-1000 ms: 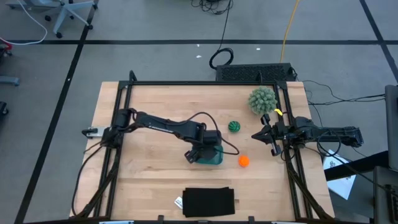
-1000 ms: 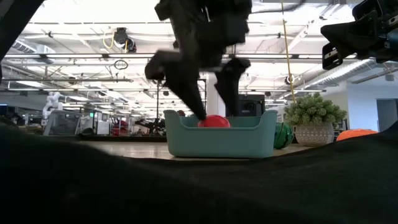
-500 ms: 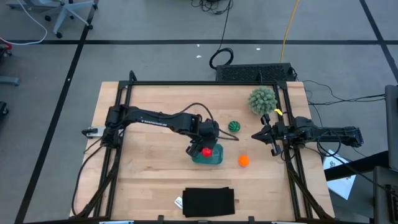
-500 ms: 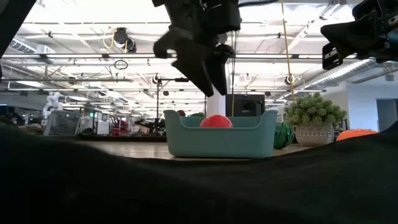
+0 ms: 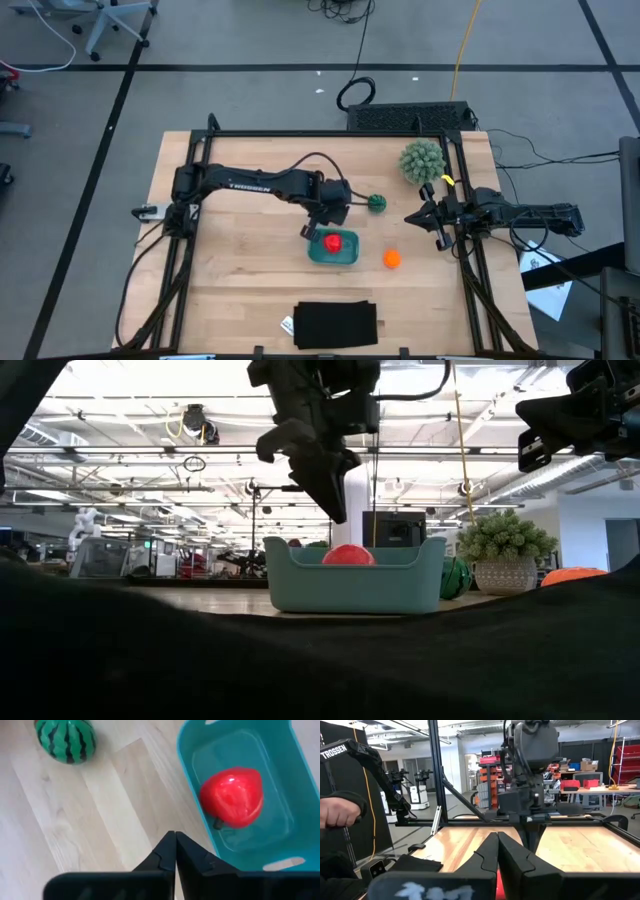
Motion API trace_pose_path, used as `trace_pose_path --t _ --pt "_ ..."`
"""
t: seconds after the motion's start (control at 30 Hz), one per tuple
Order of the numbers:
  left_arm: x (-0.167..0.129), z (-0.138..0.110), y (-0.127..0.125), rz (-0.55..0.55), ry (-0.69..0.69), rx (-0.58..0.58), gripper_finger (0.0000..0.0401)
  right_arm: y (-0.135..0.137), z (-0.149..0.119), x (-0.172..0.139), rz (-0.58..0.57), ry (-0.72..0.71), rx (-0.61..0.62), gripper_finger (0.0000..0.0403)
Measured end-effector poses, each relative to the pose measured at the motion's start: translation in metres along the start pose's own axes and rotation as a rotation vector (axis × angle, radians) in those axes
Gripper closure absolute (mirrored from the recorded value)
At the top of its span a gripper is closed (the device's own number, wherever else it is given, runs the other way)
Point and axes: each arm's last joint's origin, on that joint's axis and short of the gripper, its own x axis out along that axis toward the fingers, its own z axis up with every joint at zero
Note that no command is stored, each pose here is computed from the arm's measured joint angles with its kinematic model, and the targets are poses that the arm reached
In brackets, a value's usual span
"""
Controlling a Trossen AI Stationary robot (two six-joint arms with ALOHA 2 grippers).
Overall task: Pick and placing Produce into tupperware
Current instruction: Adjust the blue bin on the table
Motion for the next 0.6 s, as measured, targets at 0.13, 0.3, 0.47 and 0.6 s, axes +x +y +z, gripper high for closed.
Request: trace_pose_path --t 0.13,0.3,0.47,0.6 --pt "0.004 -0.004 -0.001 -0.028 0.012 -0.03 0.0399 0.0 0.0 0.0 0.0 0.0 0.0 0.0403" --pt "0.02 -0.018 -0.008 -0.051 0.065 -0.038 0.0398 0.0 0.0 0.0 0.0 0.002 -0.002 0.0403" --pt "0.033 -0.027 -0.011 -0.017 0.09 -0.027 0.0399 0.0 0.0 0.0 0.0 0.002 -0.003 0.0403" --pt "0.033 -0.026 -0.01 -0.01 0.088 -0.032 0.04 0.0 0.0 0.0 0.0 0.0 -0.003 0.0403"
